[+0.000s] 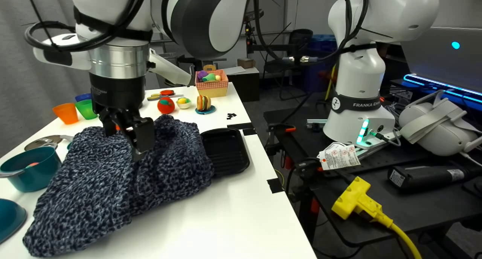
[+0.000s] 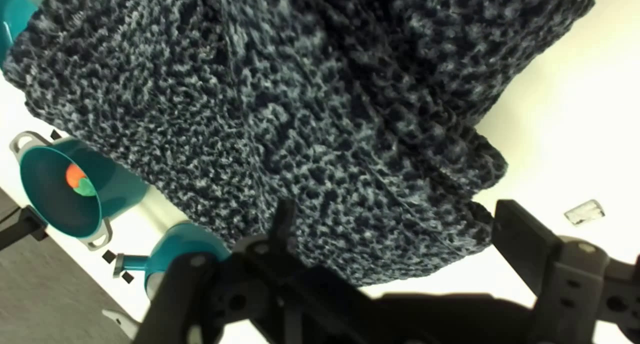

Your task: Fold the fleece

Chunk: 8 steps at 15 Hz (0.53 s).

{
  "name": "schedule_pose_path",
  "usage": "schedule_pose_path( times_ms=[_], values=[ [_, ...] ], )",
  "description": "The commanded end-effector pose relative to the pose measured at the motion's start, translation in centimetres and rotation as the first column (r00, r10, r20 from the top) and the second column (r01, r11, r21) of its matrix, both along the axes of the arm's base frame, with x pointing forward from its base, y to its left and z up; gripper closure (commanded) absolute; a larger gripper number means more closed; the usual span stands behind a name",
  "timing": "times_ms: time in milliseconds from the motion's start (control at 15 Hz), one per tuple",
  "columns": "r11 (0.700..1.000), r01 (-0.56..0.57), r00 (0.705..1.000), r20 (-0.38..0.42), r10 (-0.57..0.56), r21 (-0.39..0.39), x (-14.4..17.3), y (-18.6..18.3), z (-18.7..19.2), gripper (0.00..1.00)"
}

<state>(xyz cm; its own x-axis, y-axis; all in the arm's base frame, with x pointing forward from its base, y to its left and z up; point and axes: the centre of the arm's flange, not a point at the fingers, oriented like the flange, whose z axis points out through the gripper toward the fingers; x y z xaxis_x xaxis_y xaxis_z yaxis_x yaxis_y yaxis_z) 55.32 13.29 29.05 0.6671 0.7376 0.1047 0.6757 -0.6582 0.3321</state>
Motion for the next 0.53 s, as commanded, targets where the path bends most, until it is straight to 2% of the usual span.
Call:
schedule_pose_path(
  times_ms=[0, 467],
  values=[
    [0.996, -0.083, 0.996, -0.026, 0.082, -0.022, 0.5, 1.5, -1.1, 0.0],
    [0.99, -0.124, 0.99, -0.081, 0.119, -0.06, 0.7, 0.2, -4.9, 0.0]
  ],
)
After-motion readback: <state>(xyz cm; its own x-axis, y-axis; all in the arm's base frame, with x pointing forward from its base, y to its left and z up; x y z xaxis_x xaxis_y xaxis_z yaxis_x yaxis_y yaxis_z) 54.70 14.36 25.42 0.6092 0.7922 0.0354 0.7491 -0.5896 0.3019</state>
